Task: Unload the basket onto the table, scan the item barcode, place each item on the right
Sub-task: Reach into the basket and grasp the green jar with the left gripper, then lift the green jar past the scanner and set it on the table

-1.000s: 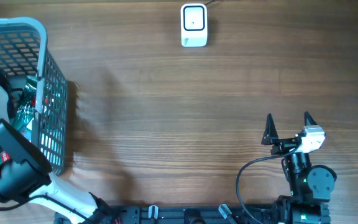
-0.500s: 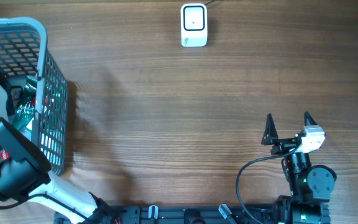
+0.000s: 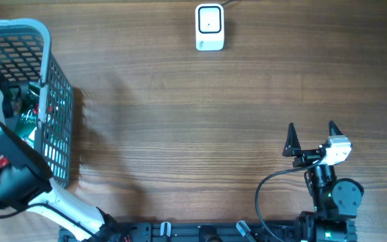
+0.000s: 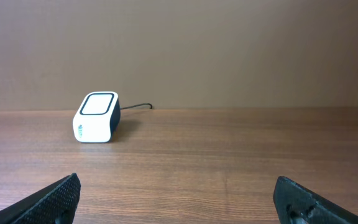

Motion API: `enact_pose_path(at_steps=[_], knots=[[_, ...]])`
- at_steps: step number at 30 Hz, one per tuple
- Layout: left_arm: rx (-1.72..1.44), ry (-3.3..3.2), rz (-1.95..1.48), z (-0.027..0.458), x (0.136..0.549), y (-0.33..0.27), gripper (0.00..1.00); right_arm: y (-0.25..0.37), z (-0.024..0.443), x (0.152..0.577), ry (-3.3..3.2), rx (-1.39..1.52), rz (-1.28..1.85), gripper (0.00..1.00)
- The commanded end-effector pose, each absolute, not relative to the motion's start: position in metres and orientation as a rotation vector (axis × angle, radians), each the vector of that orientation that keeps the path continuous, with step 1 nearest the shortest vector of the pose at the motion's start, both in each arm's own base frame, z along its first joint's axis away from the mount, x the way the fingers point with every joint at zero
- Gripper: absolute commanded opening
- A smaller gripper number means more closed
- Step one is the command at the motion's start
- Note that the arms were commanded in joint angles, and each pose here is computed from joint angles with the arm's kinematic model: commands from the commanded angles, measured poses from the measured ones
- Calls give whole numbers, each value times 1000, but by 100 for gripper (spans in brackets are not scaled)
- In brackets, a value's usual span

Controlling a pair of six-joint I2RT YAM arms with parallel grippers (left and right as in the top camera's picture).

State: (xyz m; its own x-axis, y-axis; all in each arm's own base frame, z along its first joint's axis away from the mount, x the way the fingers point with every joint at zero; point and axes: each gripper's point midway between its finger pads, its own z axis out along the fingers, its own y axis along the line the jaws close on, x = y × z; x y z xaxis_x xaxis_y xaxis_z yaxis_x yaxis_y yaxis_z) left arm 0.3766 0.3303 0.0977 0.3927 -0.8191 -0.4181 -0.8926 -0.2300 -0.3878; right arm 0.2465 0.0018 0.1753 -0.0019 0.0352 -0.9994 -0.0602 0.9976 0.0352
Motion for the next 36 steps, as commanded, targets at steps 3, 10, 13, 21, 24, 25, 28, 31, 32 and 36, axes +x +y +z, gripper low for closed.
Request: enact_pose_path(at_steps=[3,10,13,21,24,25,28,31,32,36], knots=[[-2131,1510,117,65,385,326,100,0,177,246,1563,-15,56,100],[-2168,1546,145,57,376,320,68,0,177,246,1563,-15,56,100],[-2184,1572,160,56,370,316,66,0,177,246,1563,-15,55,100],[-2062,1624,203,110,359,314,59,0,177,246,1563,-15,56,100],[-2036,1593,190,138,353,310,59,0,177,246,1563,-15,56,100],[-2024,1578,181,149,351,309,59,0,177,246,1563,-15,56,100],[-1957,1506,139,198,344,303,60,0,177,246,1563,-15,56,100],[-1862,1412,66,260,333,291,61,0,177,246,1563,-15,56,100],[-1826,1386,24,281,329,284,62,0,177,246,1563,-15,56,100],[-1637,1342,-235,361,317,234,62,0,177,246,1563,-15,56,100]])
